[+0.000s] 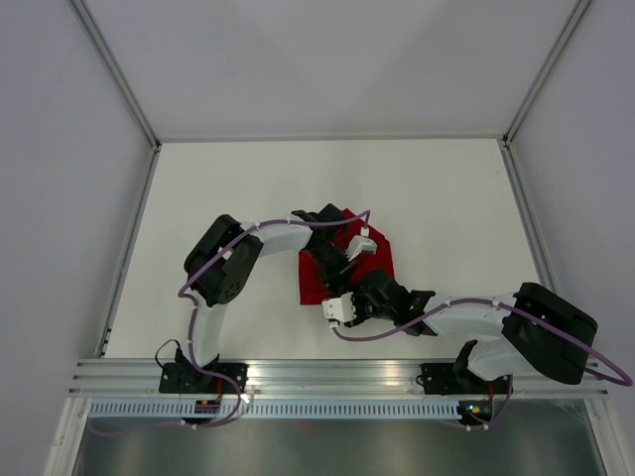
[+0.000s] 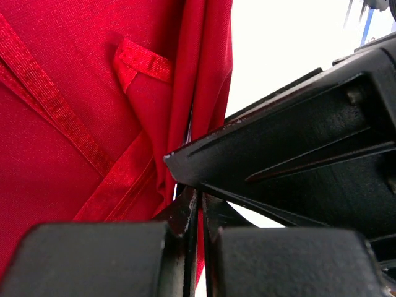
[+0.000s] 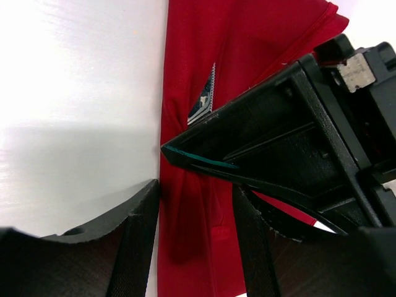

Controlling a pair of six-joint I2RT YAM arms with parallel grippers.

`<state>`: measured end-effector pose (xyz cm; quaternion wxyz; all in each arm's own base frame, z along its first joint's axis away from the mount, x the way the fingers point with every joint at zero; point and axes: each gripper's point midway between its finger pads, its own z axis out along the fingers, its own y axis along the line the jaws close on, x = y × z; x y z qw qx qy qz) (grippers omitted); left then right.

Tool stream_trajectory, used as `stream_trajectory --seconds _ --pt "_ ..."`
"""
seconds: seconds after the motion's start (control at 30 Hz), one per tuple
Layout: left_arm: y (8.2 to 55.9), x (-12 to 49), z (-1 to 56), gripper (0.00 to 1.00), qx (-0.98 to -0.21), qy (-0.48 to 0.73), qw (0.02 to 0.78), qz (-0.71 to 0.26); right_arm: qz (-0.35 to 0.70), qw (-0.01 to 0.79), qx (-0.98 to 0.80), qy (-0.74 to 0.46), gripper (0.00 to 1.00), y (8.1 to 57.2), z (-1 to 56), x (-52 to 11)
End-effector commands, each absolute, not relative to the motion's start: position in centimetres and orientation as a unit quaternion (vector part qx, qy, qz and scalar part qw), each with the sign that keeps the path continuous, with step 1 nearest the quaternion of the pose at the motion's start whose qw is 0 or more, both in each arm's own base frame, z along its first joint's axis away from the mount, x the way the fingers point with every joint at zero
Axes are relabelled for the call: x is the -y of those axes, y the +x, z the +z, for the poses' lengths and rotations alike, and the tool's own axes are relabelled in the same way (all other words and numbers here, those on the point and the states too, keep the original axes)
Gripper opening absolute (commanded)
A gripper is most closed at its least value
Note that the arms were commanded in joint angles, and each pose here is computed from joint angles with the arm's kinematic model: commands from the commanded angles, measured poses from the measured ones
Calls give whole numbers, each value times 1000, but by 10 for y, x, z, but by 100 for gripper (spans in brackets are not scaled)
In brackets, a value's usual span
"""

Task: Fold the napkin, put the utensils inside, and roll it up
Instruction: Roll the napkin with the utensil

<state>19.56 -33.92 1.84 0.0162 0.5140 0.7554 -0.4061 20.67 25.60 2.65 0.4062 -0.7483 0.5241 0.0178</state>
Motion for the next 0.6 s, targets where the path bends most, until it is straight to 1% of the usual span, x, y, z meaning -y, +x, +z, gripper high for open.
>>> stream_trajectory --seconds 0.0,0.27,0.43,0.53,0.57 --pt "196 344 24 2 -754 507 14 -419 23 394 -533 -749 57 210 24 -259" --pt "197 343 27 2 -753 506 17 -420 37 379 -557 -738 56 223 20 -254" --pt "198 343 27 4 -754 505 19 -420 53 356 -563 -744 49 221 13 -252" --pt "200 342 28 5 -755 504 21 -419 66 339 -566 -749 39 220 10 -250" --pt "200 342 28 6 -755 504 21 -419 68 335 -567 -749 37 220 10 -250"
